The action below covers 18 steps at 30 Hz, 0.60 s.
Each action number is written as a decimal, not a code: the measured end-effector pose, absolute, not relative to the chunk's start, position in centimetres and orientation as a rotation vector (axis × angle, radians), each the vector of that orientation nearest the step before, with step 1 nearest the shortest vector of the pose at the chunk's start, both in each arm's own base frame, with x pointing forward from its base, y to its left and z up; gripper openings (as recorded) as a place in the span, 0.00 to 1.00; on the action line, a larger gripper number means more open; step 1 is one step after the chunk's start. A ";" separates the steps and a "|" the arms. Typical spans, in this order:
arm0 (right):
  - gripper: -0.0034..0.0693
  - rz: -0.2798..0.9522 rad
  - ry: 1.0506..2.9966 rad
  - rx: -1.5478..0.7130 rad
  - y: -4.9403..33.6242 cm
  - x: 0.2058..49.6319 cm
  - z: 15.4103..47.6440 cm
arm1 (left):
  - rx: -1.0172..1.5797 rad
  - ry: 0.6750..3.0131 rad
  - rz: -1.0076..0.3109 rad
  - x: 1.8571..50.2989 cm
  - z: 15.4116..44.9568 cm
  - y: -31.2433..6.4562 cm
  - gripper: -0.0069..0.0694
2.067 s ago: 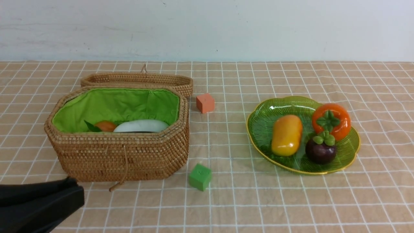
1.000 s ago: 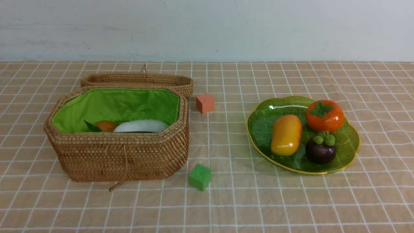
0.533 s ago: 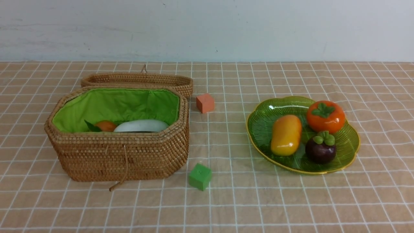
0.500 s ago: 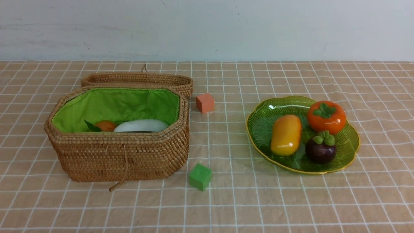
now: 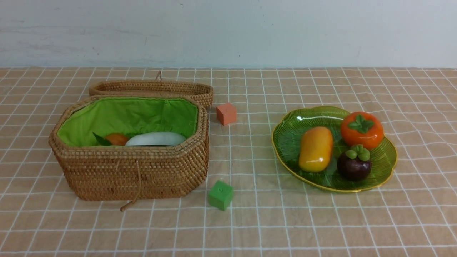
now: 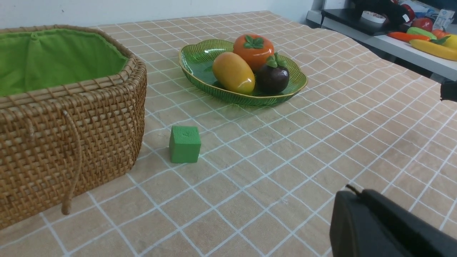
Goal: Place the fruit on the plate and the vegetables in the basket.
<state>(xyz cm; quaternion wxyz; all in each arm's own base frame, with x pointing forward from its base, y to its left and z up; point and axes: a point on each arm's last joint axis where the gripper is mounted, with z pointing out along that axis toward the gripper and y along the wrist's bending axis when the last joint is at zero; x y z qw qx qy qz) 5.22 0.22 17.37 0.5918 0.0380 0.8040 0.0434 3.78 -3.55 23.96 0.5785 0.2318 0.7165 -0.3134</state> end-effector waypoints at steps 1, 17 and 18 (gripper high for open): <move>0.03 0.101 1.870 0.088 0.2 5.2 17.4 | 0.542 1.676 -0.733 3.8 24.0 -3.6 0.08; 0.04 0.101 1.870 0.088 0.2 5.2 17.4 | 0.374 1.687 -0.596 4.4 23.7 -2.9 0.08; 0.04 0.101 1.870 0.088 0.2 5.2 17.4 | 0.275 1.671 -0.544 4.5 23.7 -2.4 0.07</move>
